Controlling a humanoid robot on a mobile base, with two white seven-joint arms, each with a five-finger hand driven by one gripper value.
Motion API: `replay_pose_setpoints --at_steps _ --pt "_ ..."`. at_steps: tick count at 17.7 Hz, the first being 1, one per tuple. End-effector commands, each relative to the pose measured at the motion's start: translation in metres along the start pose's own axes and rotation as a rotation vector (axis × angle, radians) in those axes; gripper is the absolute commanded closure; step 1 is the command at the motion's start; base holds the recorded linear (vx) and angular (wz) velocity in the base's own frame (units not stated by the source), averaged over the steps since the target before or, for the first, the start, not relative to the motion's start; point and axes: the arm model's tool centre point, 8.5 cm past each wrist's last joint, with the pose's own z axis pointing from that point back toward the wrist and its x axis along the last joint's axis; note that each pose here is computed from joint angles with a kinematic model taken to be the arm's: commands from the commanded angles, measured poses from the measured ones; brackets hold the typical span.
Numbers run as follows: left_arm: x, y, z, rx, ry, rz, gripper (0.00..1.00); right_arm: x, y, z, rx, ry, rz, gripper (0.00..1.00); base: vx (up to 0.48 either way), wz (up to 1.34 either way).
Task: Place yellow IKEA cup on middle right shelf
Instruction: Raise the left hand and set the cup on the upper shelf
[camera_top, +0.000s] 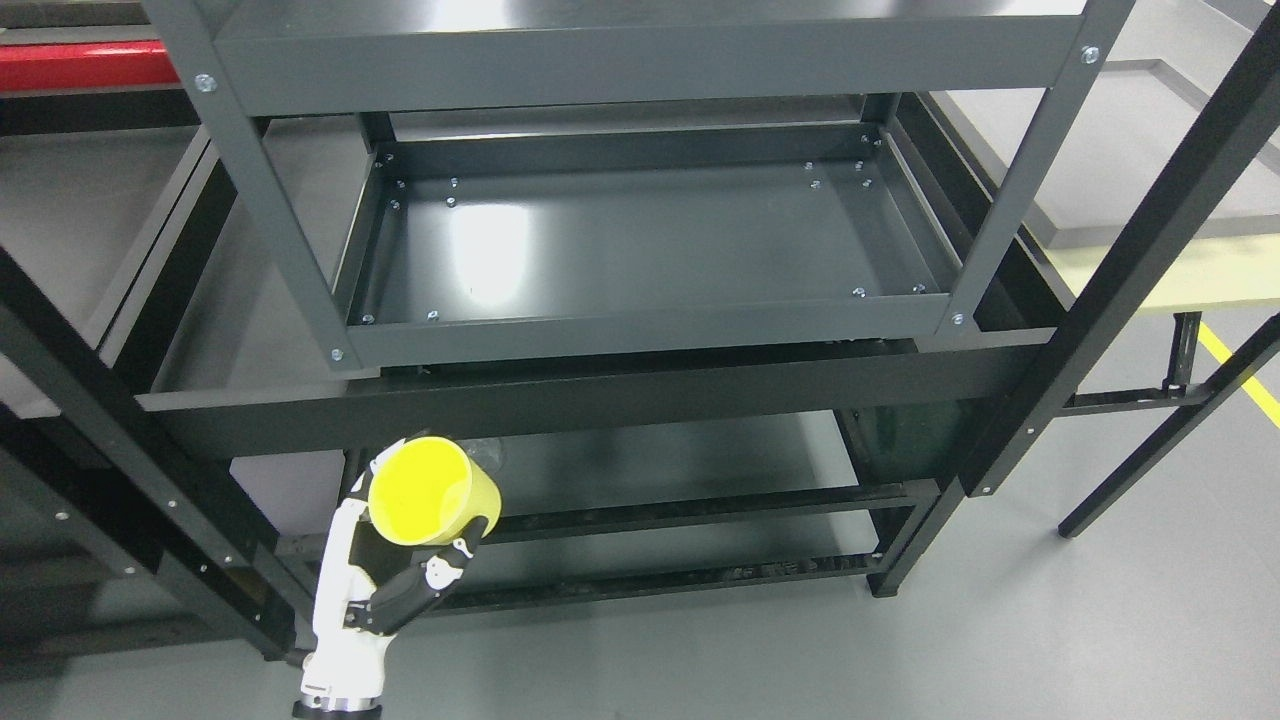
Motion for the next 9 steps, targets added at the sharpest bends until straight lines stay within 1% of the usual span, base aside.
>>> replay_pose_setpoints --at_steps 1,6,7,9 --pt "0.009 -0.068 -0.029 -0.233 -0.084 0.096 0.98 -0.009 -0.01 -0.001 -0.012 0.015 -0.003 0.01 0.098 -0.08" --pt "0.048 -0.11 -0.096 -0.405 -0.281 0.108 0.98 -0.009 -0.01 -0.001 -0.012 0.015 -0.003 0.01 0.116 -0.05" --pt "0.064 -0.12 -0.116 -0.449 -0.344 0.102 0.99 -0.009 -0.01 -0.001 -0.012 0.015 -0.003 0.01 0.15 0.11" --pt "0.089 -0.142 -0.141 -0.517 -0.437 0.11 0.99 -0.009 -0.01 -0.001 -0.012 0.015 -0.003 0.01 0.181 0.19"
